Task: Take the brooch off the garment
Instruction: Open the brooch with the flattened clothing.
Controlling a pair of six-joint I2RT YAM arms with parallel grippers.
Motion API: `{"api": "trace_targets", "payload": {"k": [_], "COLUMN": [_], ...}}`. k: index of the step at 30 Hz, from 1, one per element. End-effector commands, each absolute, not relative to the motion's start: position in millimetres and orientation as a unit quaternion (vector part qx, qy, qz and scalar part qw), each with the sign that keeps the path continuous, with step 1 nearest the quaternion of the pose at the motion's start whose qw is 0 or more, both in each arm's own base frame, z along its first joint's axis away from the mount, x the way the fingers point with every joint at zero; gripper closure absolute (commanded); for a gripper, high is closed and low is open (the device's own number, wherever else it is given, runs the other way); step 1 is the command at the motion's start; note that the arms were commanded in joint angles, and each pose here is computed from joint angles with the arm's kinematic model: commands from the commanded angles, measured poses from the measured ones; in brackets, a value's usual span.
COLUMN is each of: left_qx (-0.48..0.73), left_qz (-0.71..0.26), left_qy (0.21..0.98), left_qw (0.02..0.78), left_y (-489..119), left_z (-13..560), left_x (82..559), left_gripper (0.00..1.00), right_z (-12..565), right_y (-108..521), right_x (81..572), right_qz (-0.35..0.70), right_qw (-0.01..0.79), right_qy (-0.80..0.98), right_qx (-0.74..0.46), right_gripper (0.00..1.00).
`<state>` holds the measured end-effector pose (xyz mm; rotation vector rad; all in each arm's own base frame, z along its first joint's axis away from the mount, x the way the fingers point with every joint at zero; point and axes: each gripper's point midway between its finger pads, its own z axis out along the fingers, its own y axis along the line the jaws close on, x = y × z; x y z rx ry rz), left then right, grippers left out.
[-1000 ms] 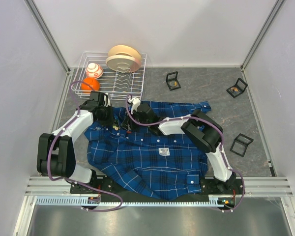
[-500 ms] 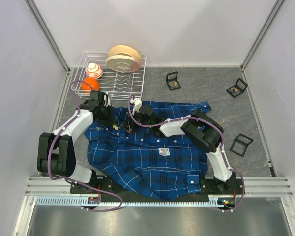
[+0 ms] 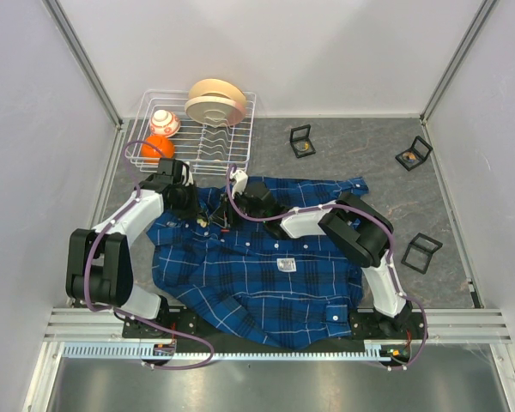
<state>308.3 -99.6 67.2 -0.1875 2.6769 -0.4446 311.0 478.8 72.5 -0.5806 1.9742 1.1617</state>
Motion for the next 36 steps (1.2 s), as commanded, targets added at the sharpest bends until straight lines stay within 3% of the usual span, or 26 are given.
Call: {"api": "trace_targets", "payload": {"k": [1, 12, 22, 29, 34, 36], "left_qx": [-0.045, -0.039, -0.032, -0.029, -0.030, -0.033], "left_qz": [-0.171, -0.184, -0.199, -0.210, -0.204, -0.202], "left_qy": [0.955, 0.952, 0.948, 0.946, 0.947, 0.948], "left_qw": [0.239, 0.241, 0.246, 0.247, 0.247, 0.245], "left_y": [-104, -108, -113, -117, -115, -114], "left_z": [86, 90, 93, 94, 92, 91], "left_x": [320, 318, 318, 316, 317, 316], "left_gripper": [0.98, 0.98, 0.98, 0.98, 0.98, 0.98], "right_z": [95, 89, 85, 86, 87, 89], "right_y": [491, 499, 506, 509, 509, 508], "right_x": [315, 317, 315, 312, 313, 312], "right_qz": [0.484, 0.484, 0.499, 0.513, 0.516, 0.520], "right_qw": [0.395, 0.389, 0.377, 0.372, 0.375, 0.374], "right_qy": [0.746, 0.747, 0.743, 0.736, 0.735, 0.734], "right_qx": [-0.231, -0.234, -0.237, -0.237, -0.231, -0.226], "right_gripper": [0.64, 0.71, 0.84, 0.82, 1.00, 1.00]}}
